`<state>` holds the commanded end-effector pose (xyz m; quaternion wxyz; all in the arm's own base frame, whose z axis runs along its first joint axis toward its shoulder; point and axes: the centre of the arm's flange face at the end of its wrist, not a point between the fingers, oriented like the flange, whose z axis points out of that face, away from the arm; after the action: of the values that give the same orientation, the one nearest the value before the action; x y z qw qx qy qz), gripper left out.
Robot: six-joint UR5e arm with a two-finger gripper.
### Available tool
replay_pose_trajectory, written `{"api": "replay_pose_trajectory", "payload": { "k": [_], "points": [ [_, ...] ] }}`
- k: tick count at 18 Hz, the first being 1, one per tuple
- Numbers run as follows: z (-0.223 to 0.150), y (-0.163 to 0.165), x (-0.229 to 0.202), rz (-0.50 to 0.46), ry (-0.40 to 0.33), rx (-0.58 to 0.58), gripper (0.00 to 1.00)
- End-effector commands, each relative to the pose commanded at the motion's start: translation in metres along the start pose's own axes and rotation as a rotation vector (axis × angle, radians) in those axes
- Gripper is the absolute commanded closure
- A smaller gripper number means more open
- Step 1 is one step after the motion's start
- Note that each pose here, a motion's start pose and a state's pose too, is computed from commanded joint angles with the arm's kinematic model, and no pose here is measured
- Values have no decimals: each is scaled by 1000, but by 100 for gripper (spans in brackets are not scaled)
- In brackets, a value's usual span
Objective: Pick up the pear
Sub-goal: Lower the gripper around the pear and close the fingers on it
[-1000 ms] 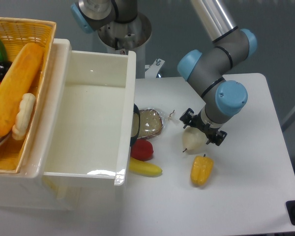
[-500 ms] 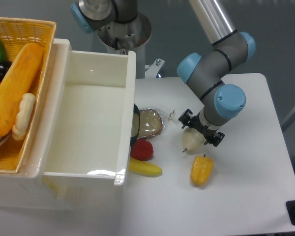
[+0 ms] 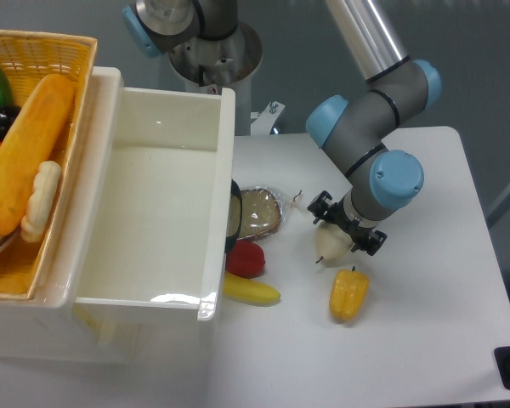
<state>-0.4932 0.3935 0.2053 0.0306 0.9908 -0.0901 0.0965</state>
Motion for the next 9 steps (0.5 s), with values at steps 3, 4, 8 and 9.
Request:
{"api": "replay_pose_trajectory", "payload": {
  "k": [3, 4, 8, 9],
  "points": [
    [-1, 0, -1, 2, -1, 2, 25],
    [-2, 0, 0, 2, -3, 1, 31],
    [-3, 1, -1, 0, -4, 2, 47],
    [-5, 1, -1, 0, -7, 2, 53]
  ]
}}
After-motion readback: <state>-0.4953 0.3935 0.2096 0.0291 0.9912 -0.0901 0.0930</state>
